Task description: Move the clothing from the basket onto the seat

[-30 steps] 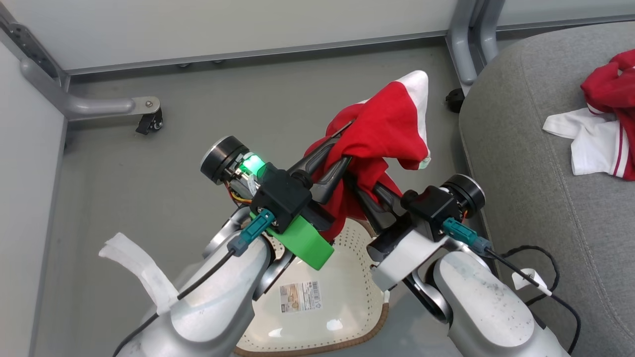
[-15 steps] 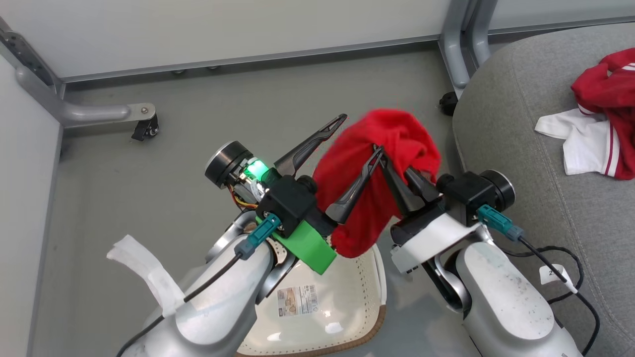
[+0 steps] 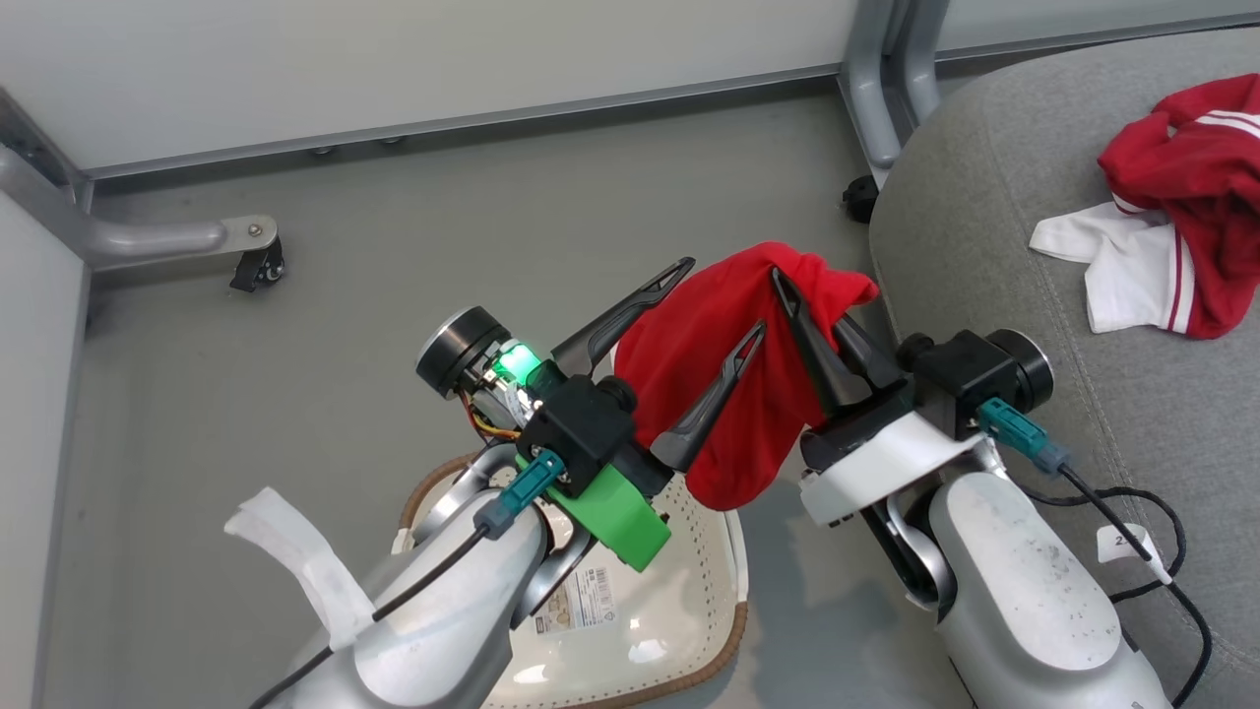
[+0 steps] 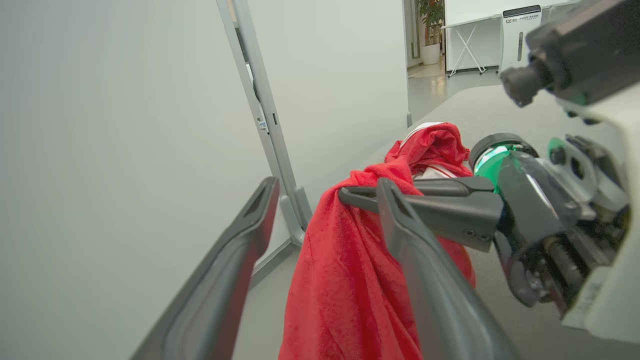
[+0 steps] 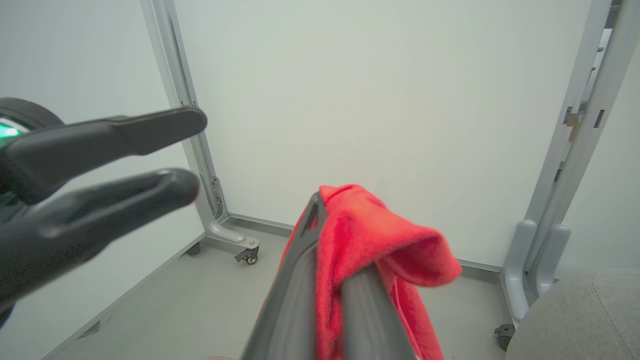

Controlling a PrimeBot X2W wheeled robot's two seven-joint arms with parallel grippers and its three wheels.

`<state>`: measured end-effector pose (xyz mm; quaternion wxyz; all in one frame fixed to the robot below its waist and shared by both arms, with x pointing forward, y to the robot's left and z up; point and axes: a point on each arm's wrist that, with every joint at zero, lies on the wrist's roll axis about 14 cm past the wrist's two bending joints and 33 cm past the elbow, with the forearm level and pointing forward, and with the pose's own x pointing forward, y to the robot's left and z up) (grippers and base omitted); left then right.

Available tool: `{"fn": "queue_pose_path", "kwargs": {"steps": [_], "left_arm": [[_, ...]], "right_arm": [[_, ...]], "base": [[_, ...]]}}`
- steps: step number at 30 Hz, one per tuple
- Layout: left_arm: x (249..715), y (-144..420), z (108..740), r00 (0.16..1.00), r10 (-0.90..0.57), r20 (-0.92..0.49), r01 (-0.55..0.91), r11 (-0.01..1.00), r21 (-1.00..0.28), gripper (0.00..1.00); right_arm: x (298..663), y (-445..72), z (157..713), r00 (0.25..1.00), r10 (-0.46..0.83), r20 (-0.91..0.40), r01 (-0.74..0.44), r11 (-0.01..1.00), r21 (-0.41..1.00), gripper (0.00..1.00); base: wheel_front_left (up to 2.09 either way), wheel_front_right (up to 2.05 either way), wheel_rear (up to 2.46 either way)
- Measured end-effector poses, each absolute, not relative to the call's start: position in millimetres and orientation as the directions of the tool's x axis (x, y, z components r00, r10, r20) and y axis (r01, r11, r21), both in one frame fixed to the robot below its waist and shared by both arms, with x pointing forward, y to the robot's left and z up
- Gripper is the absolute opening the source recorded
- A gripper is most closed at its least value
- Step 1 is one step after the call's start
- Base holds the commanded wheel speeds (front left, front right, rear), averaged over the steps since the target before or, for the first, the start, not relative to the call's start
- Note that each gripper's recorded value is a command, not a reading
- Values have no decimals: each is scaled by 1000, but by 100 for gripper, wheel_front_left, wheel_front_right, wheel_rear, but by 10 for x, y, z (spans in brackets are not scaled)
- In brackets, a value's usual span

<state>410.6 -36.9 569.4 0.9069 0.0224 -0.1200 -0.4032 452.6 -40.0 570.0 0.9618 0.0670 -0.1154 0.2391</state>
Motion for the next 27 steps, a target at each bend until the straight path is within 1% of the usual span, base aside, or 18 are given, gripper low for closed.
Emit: {"fn": "queue_pose_path", "kwargs": {"steps": [14, 27], "left_arm": [[4030, -764, 5512, 545, -820, 171, 814, 567, 123, 100], [3940, -1164, 5257, 423, -897, 133, 894, 436, 102, 100]], "right_arm": [[4517, -1241, 5772, 933, 233, 275, -257, 965, 55, 0], [4300, -2033, 5728, 965, 25, 261, -35, 999, 34, 0]], "base": [[0, 0, 0], [0, 0, 0]]}}
